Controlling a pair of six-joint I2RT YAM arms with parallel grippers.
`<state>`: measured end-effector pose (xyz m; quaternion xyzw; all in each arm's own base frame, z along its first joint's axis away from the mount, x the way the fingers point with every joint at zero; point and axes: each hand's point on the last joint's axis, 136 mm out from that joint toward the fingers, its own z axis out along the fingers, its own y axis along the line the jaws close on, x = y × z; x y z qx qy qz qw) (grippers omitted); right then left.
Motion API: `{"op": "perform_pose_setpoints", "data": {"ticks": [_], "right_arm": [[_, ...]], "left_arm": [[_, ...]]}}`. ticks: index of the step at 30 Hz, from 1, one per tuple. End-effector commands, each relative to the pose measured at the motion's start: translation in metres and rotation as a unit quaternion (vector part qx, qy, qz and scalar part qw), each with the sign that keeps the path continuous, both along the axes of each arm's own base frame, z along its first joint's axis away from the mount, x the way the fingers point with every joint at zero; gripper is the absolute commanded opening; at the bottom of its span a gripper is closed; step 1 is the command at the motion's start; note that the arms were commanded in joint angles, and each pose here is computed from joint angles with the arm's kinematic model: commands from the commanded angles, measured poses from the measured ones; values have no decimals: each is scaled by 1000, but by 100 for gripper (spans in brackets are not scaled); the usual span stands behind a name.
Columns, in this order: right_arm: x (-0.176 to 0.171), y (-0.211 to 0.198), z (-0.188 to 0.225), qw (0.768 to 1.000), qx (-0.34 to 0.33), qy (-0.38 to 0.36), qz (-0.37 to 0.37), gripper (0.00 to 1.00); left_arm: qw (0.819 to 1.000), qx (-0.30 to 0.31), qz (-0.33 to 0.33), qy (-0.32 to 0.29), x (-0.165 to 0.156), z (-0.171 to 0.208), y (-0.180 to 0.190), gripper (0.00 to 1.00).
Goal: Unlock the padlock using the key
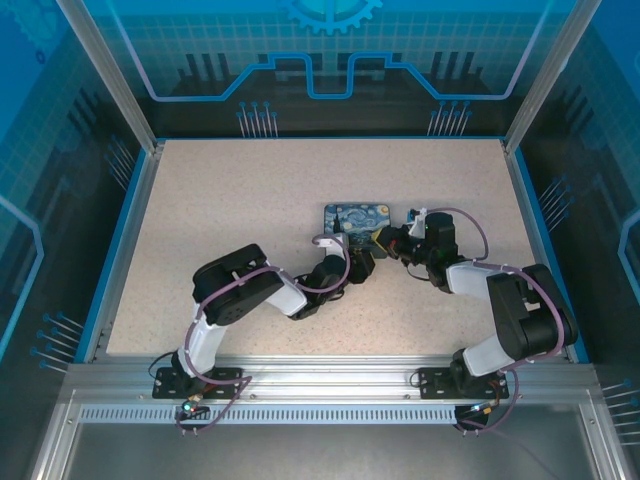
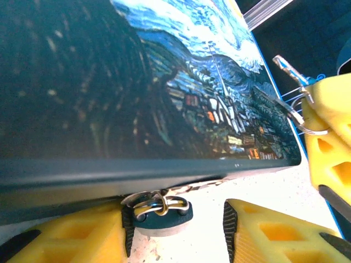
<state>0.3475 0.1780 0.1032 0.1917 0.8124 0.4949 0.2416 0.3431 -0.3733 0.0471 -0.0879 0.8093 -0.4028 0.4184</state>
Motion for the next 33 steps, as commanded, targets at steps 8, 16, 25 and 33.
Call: {"op": "perform_pose_setpoints", "data": {"ticks": [8,16,25,33], "right_arm": [[9,-4,4,1000,3,-8,-10,0],[9,-3,2,1000,3,-5,-9,0],[10,-3,1,1000,4,-2,-11,0],[8,-3,-2,1000,3,0,-10,0]], "left_arm": [[999,-45,5,10,-7,0,-4,46],[999,-11,13,29,-3,-16,-4,42],[1000,-9,-6,9,-5,-9,-17,40],[997,-70,39,12,-1,-6,-8,45]]}}
